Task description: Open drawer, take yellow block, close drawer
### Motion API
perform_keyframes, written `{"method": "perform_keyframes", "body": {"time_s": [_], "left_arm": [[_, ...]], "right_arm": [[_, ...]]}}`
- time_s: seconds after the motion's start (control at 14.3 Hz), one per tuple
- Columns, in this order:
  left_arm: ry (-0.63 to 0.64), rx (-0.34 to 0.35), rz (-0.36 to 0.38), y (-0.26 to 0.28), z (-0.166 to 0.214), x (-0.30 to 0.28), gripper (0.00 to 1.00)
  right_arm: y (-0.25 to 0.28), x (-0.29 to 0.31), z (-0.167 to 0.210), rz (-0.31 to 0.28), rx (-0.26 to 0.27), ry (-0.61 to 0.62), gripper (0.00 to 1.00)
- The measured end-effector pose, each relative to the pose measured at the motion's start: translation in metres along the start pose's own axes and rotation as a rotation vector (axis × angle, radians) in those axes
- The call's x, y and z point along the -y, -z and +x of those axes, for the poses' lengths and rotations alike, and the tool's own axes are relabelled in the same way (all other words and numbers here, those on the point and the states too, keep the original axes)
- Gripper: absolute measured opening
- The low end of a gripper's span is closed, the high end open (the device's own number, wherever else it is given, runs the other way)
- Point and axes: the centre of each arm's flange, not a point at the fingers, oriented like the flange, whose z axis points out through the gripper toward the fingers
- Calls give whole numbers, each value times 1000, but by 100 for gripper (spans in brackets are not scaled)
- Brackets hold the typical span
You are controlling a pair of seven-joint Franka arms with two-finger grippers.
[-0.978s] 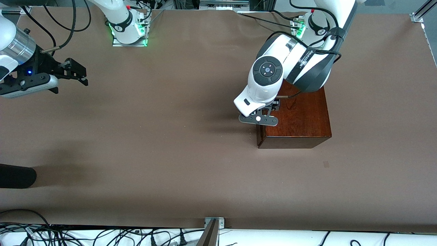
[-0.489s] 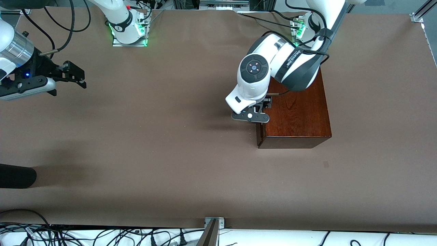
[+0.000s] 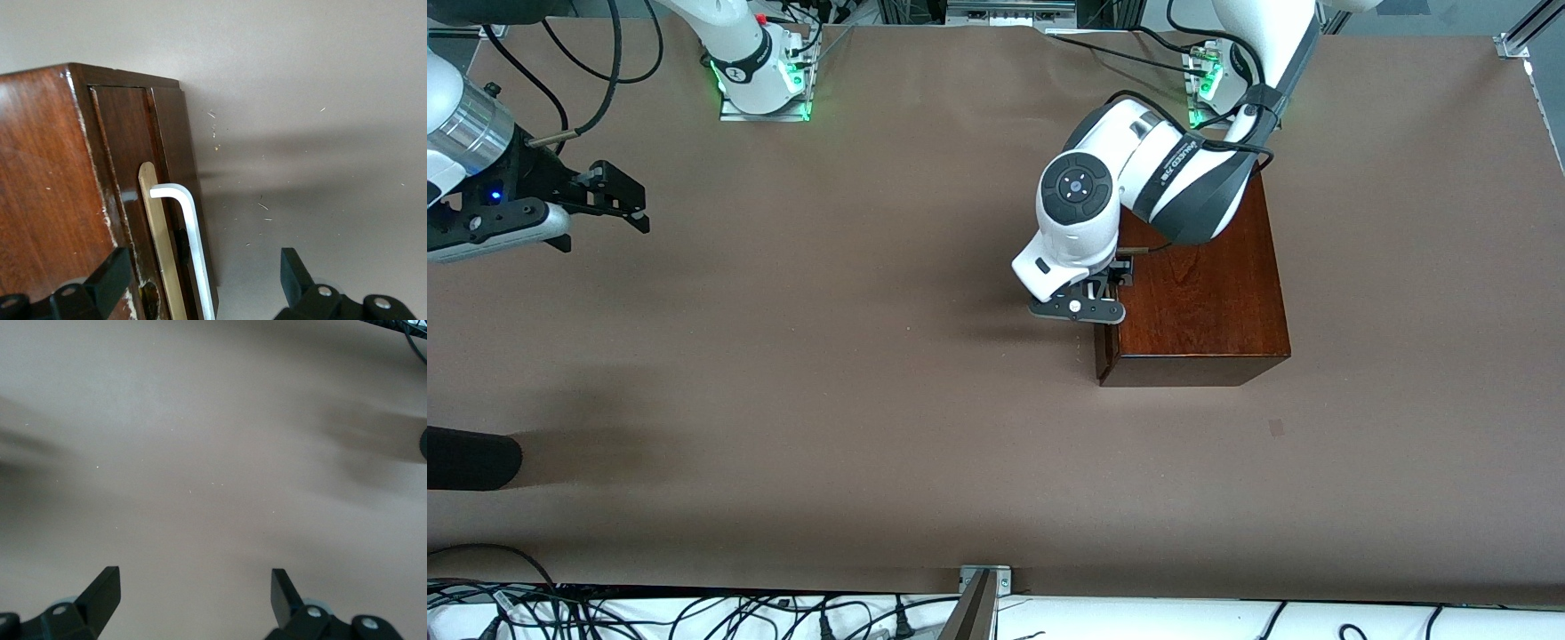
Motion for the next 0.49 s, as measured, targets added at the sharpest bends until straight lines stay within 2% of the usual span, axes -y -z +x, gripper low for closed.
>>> {"method": "perform_keyframes", "body": {"time_s": [0.49], "left_arm": [[-25,19,17,-15,-8,-18,100]], "right_arm": [[8,-2,2,-4,-26,-3,100]]}}
